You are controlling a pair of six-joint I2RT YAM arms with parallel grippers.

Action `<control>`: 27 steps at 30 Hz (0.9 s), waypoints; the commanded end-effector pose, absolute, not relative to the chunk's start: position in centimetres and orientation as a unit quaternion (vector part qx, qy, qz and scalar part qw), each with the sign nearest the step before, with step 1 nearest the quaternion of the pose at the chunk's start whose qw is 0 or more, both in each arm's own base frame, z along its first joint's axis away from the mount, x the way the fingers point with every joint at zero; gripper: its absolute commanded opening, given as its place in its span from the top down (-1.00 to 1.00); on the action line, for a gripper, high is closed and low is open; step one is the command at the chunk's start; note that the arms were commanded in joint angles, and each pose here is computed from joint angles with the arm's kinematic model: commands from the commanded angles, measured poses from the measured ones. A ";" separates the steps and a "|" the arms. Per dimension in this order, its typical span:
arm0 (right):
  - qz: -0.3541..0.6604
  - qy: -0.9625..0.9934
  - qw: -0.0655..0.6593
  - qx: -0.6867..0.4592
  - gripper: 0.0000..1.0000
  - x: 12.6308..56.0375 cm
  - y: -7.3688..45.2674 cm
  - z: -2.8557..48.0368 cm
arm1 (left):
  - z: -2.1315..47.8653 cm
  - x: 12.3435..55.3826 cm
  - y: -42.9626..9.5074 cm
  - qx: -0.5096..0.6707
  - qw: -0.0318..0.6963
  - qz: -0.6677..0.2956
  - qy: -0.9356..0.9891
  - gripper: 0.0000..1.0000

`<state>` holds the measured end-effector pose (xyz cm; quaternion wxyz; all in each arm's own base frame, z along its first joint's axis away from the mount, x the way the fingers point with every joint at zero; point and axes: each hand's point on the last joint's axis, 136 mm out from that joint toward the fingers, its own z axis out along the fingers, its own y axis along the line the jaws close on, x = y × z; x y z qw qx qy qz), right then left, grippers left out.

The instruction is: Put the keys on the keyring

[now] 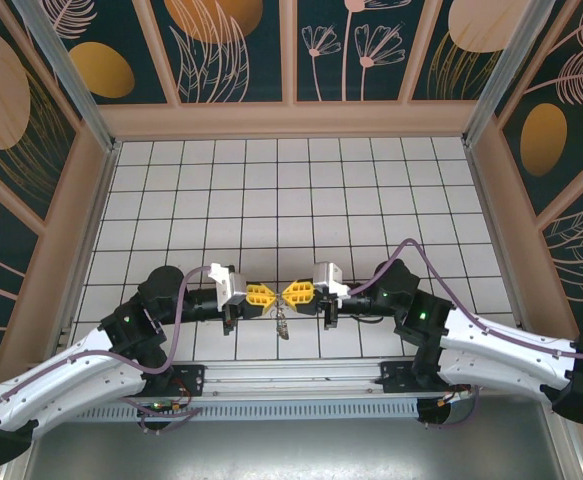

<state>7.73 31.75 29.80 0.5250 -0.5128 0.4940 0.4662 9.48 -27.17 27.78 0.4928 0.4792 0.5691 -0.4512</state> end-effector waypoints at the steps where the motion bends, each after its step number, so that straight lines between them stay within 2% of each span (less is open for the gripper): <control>1: 0.472 0.463 0.546 -0.515 1.00 7.1 31.9 32.2 | 29.4 9.5 -27.3 0.479 0.511 -0.451 0.553 1.00; 27: 0.439 0.465 0.539 -0.549 1.00 6.2 32.6 30.6 | 30.6 8.9 -26.6 0.472 0.527 -0.463 0.534 1.00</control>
